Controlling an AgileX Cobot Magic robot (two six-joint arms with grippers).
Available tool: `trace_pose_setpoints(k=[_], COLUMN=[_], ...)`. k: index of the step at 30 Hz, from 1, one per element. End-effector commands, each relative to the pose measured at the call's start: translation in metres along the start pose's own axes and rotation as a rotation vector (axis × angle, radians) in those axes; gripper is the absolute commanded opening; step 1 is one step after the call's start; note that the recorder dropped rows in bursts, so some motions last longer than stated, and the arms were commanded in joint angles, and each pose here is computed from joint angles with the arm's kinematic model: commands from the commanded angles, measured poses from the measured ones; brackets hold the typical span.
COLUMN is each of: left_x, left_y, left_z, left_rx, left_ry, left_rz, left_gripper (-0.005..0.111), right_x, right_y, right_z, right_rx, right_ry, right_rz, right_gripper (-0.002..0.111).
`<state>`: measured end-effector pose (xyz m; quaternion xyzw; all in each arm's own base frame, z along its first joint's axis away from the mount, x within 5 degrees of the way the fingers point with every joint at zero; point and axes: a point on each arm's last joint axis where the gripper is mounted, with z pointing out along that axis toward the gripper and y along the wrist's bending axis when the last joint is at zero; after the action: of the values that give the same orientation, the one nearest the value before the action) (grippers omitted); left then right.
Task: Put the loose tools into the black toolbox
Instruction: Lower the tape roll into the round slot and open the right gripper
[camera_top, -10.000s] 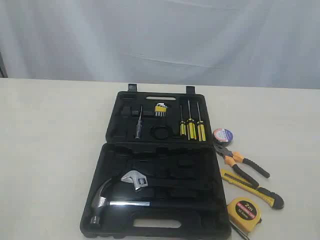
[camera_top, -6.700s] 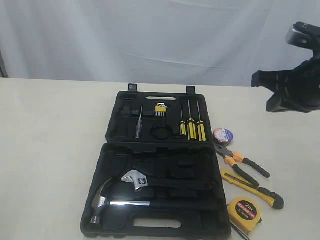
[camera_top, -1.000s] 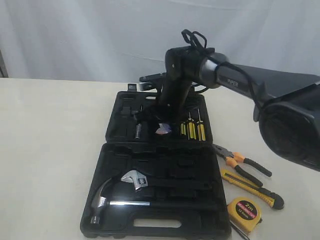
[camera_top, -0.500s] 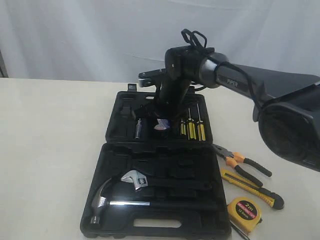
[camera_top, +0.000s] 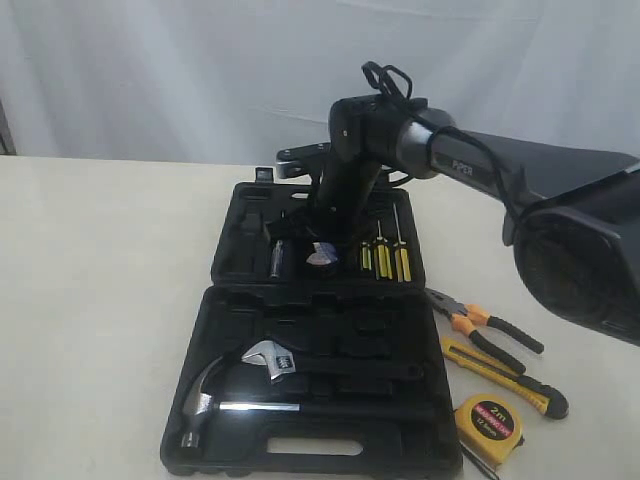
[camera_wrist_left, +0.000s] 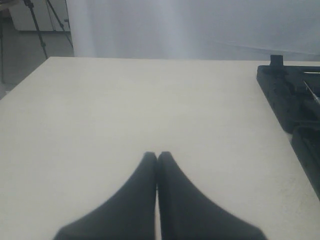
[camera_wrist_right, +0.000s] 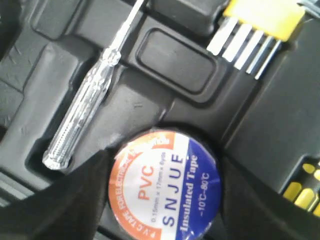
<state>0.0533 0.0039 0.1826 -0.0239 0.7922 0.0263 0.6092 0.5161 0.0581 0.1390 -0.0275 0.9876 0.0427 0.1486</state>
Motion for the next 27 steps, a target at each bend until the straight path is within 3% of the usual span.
trace_pose_setpoints(k=[1, 5, 12, 23, 27], left_x=[0.0003, 0.0003, 0.0003, 0.0003, 0.0003], left_y=[-0.0003, -0.0003, -0.0003, -0.0003, -0.0003], left_z=[0.0002, 0.0002, 0.0002, 0.0002, 0.0002], left_rx=[0.005, 0.005, 0.005, 0.005, 0.005], left_ry=[-0.004, -0.004, -0.004, -0.004, -0.004], left_rz=[-0.005, -0.005, -0.005, -0.005, -0.005], left_gripper=[0.000, 0.000, 0.000, 0.000, 0.000], right_x=[0.0019, 0.0034, 0.0060, 0.0083, 0.0085], right_y=[-0.0029, -0.0029, -0.0059, -0.0065, -0.0065], right_z=[0.0058, 0.0057, 0.0056, 0.0054, 0.0054], right_rx=[0.000, 0.000, 0.033, 0.038, 0.039], right_ry=[0.017, 0.034, 0.063, 0.088, 0.090], right_rz=[0.005, 0.003, -0.015, -0.017, -0.017], right_gripper=[0.025, 0.027, 0.057, 0.061, 0.074])
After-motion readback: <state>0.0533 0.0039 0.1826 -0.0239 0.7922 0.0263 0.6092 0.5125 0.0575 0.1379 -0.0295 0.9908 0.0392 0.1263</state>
